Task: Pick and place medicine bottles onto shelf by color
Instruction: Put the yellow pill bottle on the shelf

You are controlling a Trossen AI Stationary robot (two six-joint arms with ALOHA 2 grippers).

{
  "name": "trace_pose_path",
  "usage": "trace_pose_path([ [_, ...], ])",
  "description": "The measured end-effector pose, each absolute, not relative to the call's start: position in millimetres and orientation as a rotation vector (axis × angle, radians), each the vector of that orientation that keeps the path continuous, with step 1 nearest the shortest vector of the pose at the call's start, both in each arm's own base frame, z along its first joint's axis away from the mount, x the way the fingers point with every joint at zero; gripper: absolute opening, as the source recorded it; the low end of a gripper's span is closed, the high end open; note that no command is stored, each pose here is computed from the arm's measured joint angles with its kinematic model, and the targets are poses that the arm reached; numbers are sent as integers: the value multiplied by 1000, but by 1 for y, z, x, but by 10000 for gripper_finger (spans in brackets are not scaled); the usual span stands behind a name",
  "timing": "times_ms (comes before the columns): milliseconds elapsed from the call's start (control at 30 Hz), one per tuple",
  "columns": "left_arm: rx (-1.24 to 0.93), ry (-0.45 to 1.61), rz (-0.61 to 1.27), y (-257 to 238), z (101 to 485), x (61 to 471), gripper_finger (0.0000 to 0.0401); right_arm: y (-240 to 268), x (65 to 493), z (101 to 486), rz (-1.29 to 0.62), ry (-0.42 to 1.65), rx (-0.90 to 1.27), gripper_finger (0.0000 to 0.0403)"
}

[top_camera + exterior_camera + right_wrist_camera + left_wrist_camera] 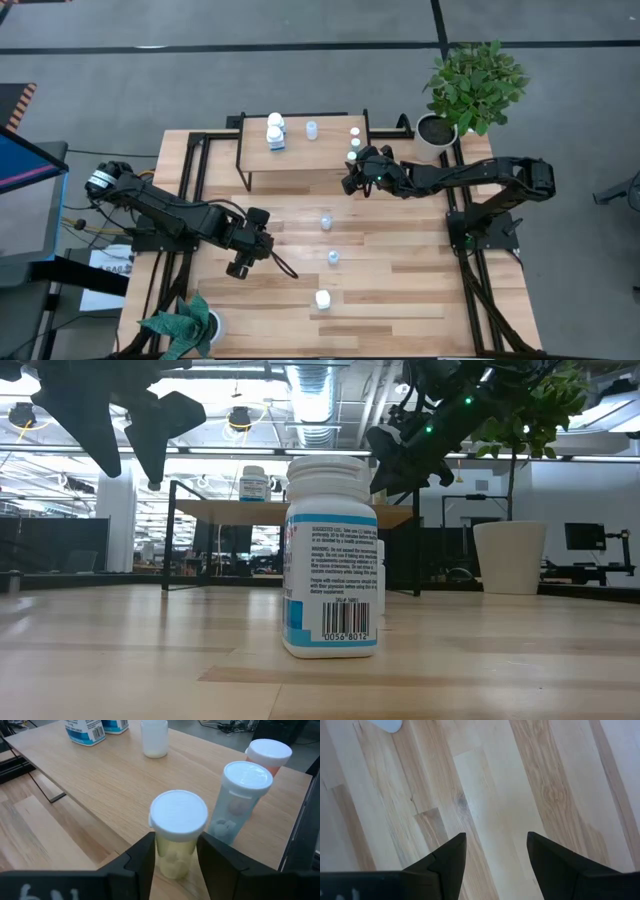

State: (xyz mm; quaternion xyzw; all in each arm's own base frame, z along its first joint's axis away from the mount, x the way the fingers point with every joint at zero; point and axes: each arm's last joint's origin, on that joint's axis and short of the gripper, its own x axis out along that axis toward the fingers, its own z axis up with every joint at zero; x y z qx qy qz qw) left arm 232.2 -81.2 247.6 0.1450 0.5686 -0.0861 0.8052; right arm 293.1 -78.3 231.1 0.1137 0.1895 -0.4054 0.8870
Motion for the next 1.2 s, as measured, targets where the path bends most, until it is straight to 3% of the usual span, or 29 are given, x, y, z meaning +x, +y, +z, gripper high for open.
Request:
trace_pose_path([
  [800, 294, 1221, -192, -81, 247, 232, 197, -78, 293, 230, -846, 403, 241, 182],
  [1200, 285, 1222, -185, -81, 247, 232, 196, -78, 293, 230, -847, 401, 241, 169],
])
